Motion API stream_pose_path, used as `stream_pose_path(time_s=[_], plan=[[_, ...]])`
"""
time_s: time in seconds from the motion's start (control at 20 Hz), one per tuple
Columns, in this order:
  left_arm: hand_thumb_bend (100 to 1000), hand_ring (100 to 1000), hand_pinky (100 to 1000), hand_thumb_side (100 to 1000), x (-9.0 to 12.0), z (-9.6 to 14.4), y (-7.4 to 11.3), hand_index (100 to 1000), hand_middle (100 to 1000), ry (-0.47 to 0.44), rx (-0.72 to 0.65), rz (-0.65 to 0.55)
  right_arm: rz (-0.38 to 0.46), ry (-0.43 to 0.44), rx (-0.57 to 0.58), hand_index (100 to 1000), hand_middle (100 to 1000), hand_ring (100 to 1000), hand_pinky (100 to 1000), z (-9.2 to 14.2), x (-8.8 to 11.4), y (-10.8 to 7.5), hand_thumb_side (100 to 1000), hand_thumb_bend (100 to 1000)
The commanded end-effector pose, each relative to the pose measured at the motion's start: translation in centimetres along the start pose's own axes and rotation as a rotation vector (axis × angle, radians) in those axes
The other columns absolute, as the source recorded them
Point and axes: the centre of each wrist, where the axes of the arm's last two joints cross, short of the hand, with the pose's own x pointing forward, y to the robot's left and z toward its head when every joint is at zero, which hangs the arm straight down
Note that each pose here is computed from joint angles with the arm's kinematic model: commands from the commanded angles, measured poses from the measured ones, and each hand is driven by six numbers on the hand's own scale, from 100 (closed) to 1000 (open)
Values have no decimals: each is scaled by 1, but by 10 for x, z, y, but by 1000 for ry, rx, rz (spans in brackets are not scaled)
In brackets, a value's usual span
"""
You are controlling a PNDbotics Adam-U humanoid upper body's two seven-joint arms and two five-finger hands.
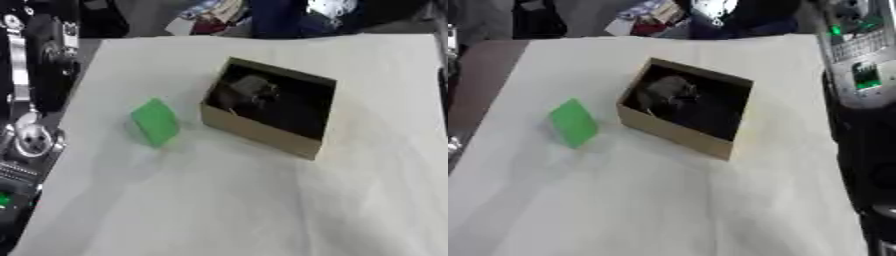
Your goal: Pick up objects on the table and place them in the box.
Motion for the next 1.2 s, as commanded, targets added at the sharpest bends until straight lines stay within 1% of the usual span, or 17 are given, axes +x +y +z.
stream_pose_path(time_s=[0.05,0.3,0.5,0.55,0.6,0.65,0.7,0.75,0.8,0.95,1.15,1.2], plan=[[271,789,748,981,1,-19,23,928,763,-84,-111,-177,-24,-35,-94,887,828,868,938,6,10,-24,492,377],[333,821,800,933,3,-36,41,945,790,-174,-338,-330,-108,-59,-207,888,823,863,946,18,15,-32,471,387],[379,836,823,920,7,-46,49,951,801,-234,-464,-404,-154,-72,-267,889,823,862,947,25,16,-37,469,390],[478,850,847,916,9,-49,51,961,811,-256,-494,-424,-153,-69,-275,888,823,861,948,26,16,-38,472,392],[522,856,857,925,12,-53,53,967,816,-285,-532,-451,-156,-68,-284,888,823,861,948,28,16,-39,470,394],[522,856,857,925,14,-56,55,967,816,-305,-563,-473,-159,-67,-291,888,823,861,948,29,17,-40,470,394],[676,866,874,971,16,-59,56,982,826,-326,-597,-496,-161,-65,-297,886,822,859,948,30,17,-41,470,394],[676,866,874,971,19,-62,58,982,826,-345,-632,-518,-163,-63,-302,886,822,859,948,31,17,-42,470,394],[747,871,883,991,21,-65,60,987,826,-359,-669,-542,-165,-59,-306,886,822,858,950,32,17,-42,472,391],[795,887,905,1000,28,-71,61,1000,841,-371,-787,-587,-170,-54,-306,886,823,859,951,32,17,-42,481,384],[829,897,918,982,36,-76,59,1000,847,-327,-1003,-636,-174,-53,-298,887,824,859,953,32,18,-40,489,381],[855,899,921,971,38,-78,59,1000,848,-316,-1043,-646,-176,-52,-297,887,824,859,953,32,18,-40,492,379]])
